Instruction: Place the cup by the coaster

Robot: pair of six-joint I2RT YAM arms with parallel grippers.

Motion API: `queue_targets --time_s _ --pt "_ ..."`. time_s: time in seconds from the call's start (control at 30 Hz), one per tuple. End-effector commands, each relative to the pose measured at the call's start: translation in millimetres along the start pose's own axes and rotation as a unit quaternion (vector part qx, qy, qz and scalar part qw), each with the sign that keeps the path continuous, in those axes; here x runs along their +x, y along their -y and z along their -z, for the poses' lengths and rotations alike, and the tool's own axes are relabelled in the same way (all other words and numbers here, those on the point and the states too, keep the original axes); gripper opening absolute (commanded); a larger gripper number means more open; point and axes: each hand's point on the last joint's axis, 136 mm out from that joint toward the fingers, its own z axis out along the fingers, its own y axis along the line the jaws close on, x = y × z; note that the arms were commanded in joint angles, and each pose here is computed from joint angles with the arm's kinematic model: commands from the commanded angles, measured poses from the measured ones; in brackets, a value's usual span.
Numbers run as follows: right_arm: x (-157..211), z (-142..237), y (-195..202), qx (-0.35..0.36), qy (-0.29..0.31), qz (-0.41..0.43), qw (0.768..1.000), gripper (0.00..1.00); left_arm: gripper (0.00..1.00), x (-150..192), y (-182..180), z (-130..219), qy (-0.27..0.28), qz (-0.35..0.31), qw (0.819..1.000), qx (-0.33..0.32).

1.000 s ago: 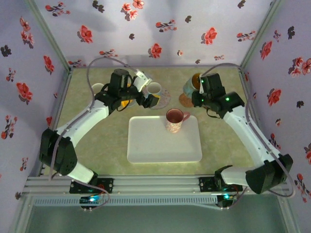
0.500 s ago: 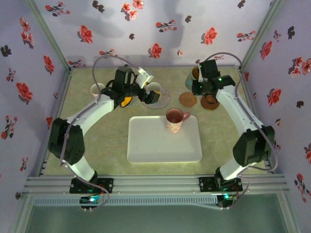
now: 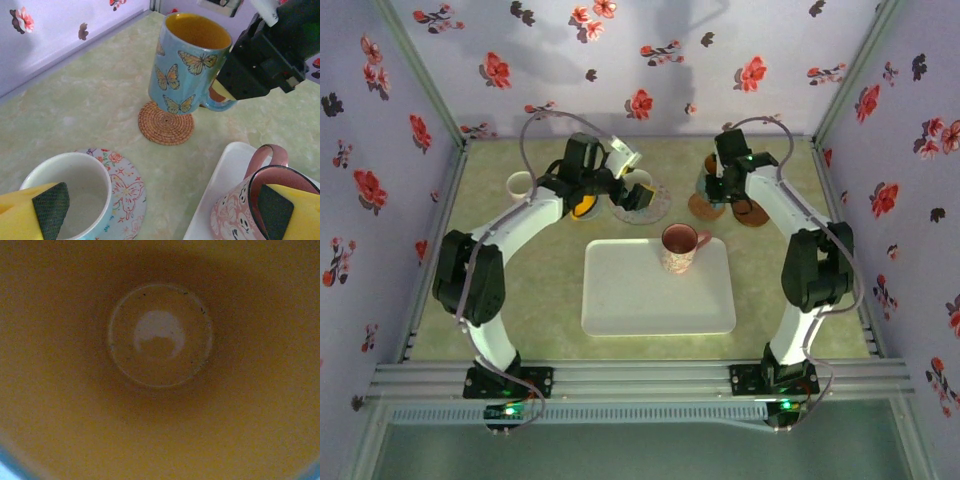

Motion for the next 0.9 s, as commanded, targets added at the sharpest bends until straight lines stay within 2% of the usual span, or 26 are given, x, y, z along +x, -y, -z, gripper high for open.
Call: queue_targets --time_s 0.0,0.5,0.87 --pt "-43 14 2 0.011 0.077 0.010 0.997 0.00 1.00 -7 -1 -1 0.008 -0.003 1.000 0.012" --pt "-19 -24 0 0.039 0.041 0.037 0.998 0.00 1.00 -2 2 -3 0.001 0.003 1.000 0.020" --pt "-9 -35 0 0.066 0.015 0.053 0.996 0.00 1.00 2 3 -3 -0.003 0.006 1.000 0.022"
